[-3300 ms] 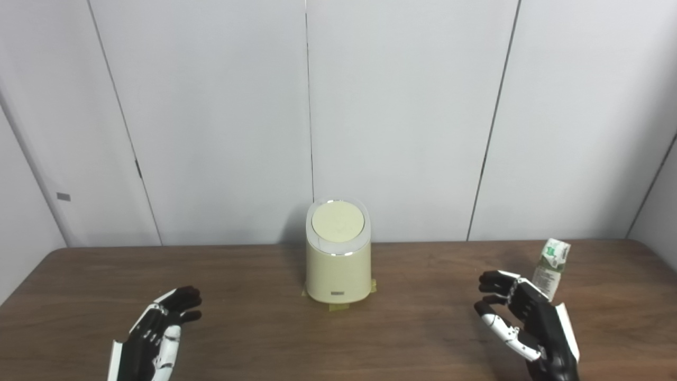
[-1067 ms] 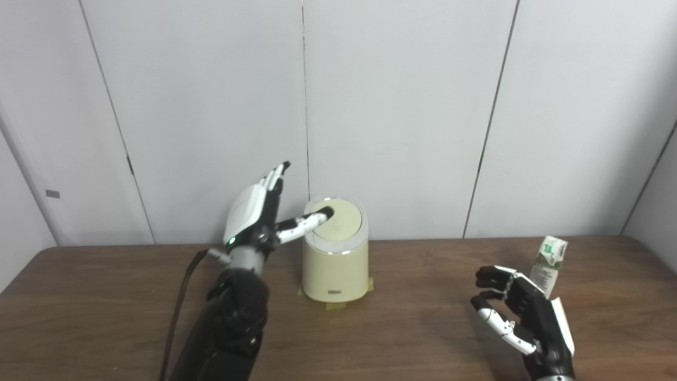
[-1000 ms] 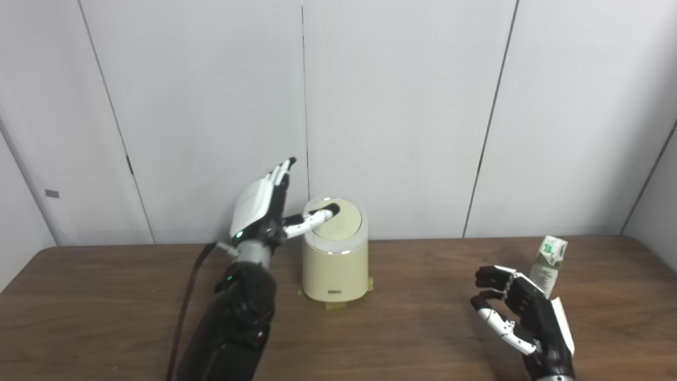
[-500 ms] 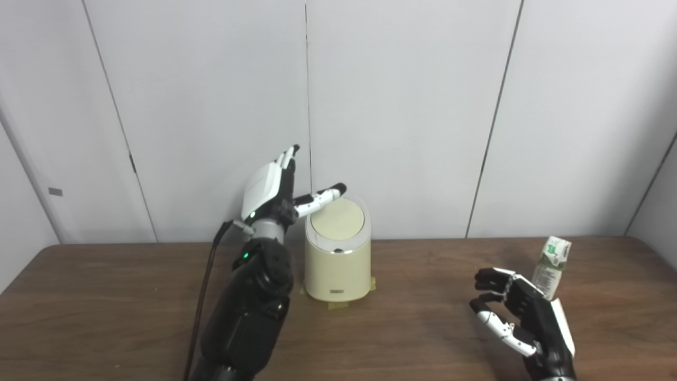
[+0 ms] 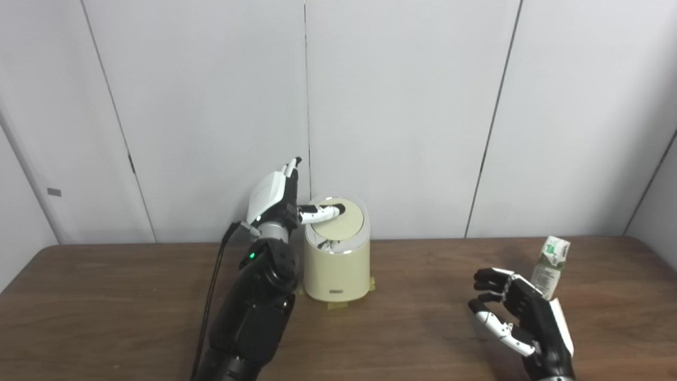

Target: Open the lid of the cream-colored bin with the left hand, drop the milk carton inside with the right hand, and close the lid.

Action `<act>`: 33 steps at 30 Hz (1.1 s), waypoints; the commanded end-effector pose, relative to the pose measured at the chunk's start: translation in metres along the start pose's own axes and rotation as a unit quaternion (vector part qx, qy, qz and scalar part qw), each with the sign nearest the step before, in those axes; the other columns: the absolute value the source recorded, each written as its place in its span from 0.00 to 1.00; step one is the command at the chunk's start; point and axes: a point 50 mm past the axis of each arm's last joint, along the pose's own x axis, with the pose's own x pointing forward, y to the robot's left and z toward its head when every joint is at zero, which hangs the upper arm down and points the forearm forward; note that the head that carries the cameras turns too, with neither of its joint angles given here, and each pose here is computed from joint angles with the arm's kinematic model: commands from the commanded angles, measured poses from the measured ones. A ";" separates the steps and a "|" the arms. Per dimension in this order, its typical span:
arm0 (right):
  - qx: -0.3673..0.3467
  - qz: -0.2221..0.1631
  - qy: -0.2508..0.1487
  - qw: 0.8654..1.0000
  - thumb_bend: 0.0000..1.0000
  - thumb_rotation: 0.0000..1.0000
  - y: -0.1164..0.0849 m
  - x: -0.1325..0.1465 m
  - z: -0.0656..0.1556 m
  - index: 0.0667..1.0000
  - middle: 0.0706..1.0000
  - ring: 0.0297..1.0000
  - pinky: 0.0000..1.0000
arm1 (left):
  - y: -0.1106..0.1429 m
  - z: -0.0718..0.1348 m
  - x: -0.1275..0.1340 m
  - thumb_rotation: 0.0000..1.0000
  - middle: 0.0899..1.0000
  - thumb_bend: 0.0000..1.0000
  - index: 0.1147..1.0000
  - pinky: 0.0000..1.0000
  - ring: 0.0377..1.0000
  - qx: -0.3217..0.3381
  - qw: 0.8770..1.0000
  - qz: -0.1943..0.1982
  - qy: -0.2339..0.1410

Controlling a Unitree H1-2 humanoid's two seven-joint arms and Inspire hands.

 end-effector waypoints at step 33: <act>-0.003 0.008 0.068 0.998 0.32 0.25 0.010 -0.045 -0.025 0.59 0.62 0.64 0.57 | 0.002 -0.005 0.010 0.05 1.00 0.90 1.00 1.00 1.00 0.096 0.993 0.061 -0.042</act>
